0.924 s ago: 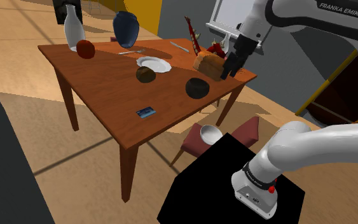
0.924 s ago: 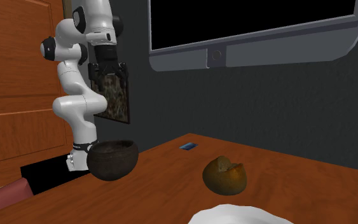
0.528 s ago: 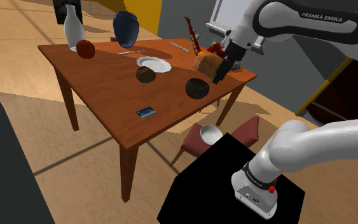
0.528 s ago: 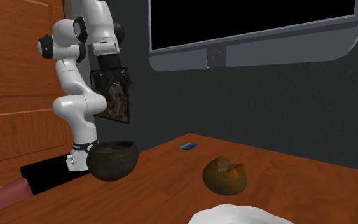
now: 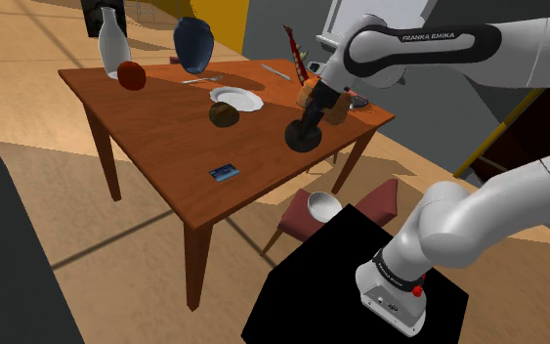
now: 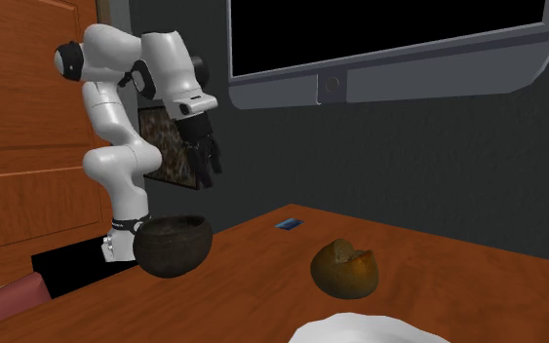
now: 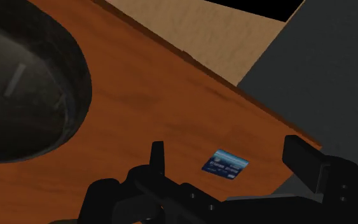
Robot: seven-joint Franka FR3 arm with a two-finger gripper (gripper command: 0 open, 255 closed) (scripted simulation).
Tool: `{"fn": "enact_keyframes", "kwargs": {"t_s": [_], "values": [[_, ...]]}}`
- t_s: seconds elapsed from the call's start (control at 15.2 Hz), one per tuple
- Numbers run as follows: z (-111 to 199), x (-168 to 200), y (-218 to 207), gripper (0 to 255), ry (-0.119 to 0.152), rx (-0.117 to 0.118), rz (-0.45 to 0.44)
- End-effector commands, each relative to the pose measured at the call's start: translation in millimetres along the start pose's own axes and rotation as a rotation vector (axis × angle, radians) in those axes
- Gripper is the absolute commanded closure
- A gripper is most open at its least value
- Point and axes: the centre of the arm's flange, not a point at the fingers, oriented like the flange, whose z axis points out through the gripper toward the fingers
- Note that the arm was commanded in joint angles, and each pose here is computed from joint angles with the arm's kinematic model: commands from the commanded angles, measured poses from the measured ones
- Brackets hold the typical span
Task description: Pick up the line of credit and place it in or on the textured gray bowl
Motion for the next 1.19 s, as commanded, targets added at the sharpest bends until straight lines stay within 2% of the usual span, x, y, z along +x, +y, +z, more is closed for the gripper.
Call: {"fn": "enact_keyframes", "kwargs": {"t_s": [0.0, 0.53, 1.12], "values": [[20.6, 15.1, 6.0, 0, 0.025, 0.023, -0.107], [96.7, 78.7, 6.7, 0, 0.116, 0.126, -0.509], [170.5, 147.0, -30.2, 0, 0.213, 0.237, -0.943]]}}
